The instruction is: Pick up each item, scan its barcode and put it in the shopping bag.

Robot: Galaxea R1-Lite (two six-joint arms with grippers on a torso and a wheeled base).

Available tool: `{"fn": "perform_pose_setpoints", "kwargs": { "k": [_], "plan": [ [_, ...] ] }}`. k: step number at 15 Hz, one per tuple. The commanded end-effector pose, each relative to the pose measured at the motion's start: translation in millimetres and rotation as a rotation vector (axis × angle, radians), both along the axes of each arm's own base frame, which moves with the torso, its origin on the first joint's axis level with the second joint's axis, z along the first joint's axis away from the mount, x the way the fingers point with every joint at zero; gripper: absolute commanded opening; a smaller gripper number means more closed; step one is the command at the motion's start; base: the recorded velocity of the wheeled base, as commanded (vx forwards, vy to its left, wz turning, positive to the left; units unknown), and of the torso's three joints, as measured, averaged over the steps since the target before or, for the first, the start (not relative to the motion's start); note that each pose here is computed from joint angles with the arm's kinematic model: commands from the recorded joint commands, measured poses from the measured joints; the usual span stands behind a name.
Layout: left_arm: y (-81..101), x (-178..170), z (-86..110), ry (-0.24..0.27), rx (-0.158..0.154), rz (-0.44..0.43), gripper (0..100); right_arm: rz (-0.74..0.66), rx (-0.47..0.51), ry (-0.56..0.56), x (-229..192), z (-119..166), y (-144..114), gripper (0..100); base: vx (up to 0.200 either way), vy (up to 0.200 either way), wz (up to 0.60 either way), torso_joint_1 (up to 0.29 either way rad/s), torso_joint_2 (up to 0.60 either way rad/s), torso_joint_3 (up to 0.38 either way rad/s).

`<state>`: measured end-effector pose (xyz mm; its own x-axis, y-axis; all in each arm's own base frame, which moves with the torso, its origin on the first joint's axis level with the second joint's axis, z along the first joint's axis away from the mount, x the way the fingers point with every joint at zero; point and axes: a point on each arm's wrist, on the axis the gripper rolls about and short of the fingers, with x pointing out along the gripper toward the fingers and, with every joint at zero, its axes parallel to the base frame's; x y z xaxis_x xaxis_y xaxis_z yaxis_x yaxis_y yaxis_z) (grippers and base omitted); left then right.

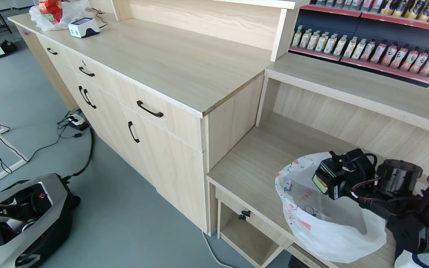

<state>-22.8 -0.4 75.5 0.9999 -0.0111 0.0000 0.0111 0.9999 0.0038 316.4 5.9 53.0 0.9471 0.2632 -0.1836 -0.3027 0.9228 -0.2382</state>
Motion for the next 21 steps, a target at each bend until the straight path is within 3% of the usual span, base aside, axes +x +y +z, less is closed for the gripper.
{"fn": "perform_pose_setpoints", "kwargs": {
  "k": [1,10,11,14,16,20,21],
  "plan": [
    [0.0,0.0,0.0,0.0,-0.001,0.0,100,-0.001,0.002,0.014,5.2,-13.4,-0.9,0,0.0,0.0,0.0,0.0,0.0,0.0],
    [0.0,0.0,0.0,0.0,-0.001,0.0,100,-0.003,0.01,0.032,13.1,-26.6,-16.6,0,0.0,0.0,0.0,0.0,0.0,0.0],
    [0.0,0.0,0.0,0.0,0.001,0.0,100,0.011,0.011,0.028,13.6,-25.8,-16.3,100,0.0,0.0,0.0,0.0,0.0,0.0],
    [0.0,0.0,0.0,0.0,-0.001,0.0,100,0.03,0.008,0.002,11.8,-14.9,-15.4,100,0.0,0.0,0.0,0.0,0.0,0.0],
    [0.0,0.0,0.0,0.0,0.001,0.0,100,0.106,0.009,-0.022,4.5,17.8,-13.0,100,0.0,0.0,0.0,0.0,0.0,0.0],
    [0.0,0.0,0.0,0.0,-0.001,0.0,100,0.122,-0.008,-0.057,-16.9,64.4,-11.2,100,0.0,0.0,0.0,0.0,0.0,0.0],
    [0.0,0.0,0.0,0.0,0.001,0.0,100,0.108,-0.042,-0.09,-35.1,87.9,-11.0,100,0.0,0.0,0.0,0.0,0.0,0.0]
  ]
}}
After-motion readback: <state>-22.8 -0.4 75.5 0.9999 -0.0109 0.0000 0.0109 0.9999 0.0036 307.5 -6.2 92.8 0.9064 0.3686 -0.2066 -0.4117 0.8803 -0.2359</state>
